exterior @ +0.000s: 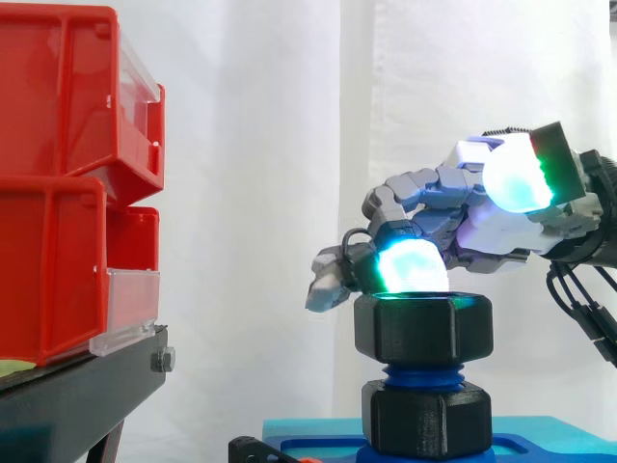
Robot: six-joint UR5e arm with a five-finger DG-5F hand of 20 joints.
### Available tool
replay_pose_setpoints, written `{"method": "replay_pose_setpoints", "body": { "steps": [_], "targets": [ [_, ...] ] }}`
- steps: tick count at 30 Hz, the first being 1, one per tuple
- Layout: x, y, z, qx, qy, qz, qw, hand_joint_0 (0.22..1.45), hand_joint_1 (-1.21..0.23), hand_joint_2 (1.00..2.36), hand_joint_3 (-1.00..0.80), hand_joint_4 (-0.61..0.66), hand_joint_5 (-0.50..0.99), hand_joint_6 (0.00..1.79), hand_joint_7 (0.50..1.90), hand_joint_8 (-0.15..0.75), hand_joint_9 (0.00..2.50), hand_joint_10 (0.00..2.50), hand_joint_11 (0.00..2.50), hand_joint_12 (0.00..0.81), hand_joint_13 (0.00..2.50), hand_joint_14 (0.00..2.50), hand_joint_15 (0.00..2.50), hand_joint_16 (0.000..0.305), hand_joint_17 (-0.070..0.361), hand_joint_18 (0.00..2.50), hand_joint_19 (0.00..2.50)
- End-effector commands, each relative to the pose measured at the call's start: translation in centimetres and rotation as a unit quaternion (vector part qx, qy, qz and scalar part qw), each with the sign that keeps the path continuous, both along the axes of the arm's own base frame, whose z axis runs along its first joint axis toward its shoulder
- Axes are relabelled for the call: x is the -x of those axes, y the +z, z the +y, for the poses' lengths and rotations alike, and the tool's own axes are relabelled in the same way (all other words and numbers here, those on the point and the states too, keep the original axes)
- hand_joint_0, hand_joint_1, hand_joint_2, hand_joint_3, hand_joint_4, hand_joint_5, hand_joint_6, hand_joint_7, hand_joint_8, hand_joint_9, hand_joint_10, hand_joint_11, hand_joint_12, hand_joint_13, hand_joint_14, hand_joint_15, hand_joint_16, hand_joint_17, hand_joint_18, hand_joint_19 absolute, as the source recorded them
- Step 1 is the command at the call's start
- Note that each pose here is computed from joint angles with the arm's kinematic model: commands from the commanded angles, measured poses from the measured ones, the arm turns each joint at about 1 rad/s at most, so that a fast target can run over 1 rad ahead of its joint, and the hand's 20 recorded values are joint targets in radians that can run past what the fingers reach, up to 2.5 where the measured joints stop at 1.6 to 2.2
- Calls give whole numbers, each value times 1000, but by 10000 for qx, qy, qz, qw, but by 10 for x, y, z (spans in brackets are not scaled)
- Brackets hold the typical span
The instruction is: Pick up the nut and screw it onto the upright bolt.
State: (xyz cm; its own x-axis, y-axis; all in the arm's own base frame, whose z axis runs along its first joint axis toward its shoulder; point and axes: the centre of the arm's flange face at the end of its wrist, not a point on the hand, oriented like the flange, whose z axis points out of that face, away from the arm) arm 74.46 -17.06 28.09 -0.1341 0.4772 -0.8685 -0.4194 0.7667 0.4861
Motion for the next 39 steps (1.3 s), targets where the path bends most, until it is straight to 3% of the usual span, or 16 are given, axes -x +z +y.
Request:
{"method": "replay_pose_setpoints", "body": {
  "steps": [1,6,10,13,16,18,20,22,25,28,29,30,33,34,39],
  "targets": [
    [2,1,-7,2,-22,2,10000,488,-239,1000,-500,199,-3,501,1376,247,642,0,0,313,436,0,0,39,88,190,0],
    [4,14,-15,22,31,-34,10000,501,-284,1000,-500,120,44,505,1388,195,893,0,0,274,590,0,0,34,77,369,0],
    [4,26,-21,37,68,-20,10000,516,-289,1000,-500,88,62,525,1362,143,1201,0,0,171,698,0,0,24,53,483,0],
    [4,43,-30,74,33,40,10000,518,-286,1000,-500,91,65,515,1394,147,1267,0,0,159,713,0,0,21,47,513,0],
    [4,57,-33,124,20,17,9999,513,-255,1000,-500,191,-7,505,1224,198,1194,0,13,216,662,0,0,26,58,441,0],
    [3,85,-39,196,44,-27,9998,507,-245,1000,-500,235,-40,505,1100,197,1111,1,0,239,617,0,0,29,65,410,0],
    [4,98,-43,230,33,-62,9997,494,-243,1000,-500,256,-87,504,935,210,956,0,0,268,540,0,0,34,76,332,0],
    [3,110,-45,265,13,-147,9995,487,-245,1000,-500,242,-109,503,862,210,867,0,0,279,500,0,0,36,82,293,0],
    [1,106,-40,260,37,-133,9996,479,-248,1000,-500,205,-139,503,747,212,726,0,0,295,433,0,0,40,89,218,0],
    [1,83,-34,225,49,5,9997,473,-173,1000,-500,171,-162,502,664,206,596,0,0,307,354,0,0,43,96,137,0],
    [0,76,-31,221,49,-22,9997,475,-142,1000,-500,153,-173,501,638,203,546,0,0,311,321,0,0,43,96,96,0],
    [-4,66,-27,227,9,-182,9996,475,-135,1000,-500,150,-177,501,633,206,535,0,0,311,314,0,0,43,97,82,0],
    [-8,57,-22,196,-11,-335,9992,469,-83,1000,-500,89,-206,501,581,201,411,0,0,321,226,0,0,45,102,0,0],
    [-13,47,-11,40,46,-512,9987,466,-88,1000,-500,79,-214,501,573,200,377,0,0,328,209,0,0,46,104,0,0],
    [-13,26,2,-220,64,-445,9987,453,-106,1000,-500,42,-237,500,546,188,227,0,0,339,138,0,0,47,107,0,0]
  ]
}}
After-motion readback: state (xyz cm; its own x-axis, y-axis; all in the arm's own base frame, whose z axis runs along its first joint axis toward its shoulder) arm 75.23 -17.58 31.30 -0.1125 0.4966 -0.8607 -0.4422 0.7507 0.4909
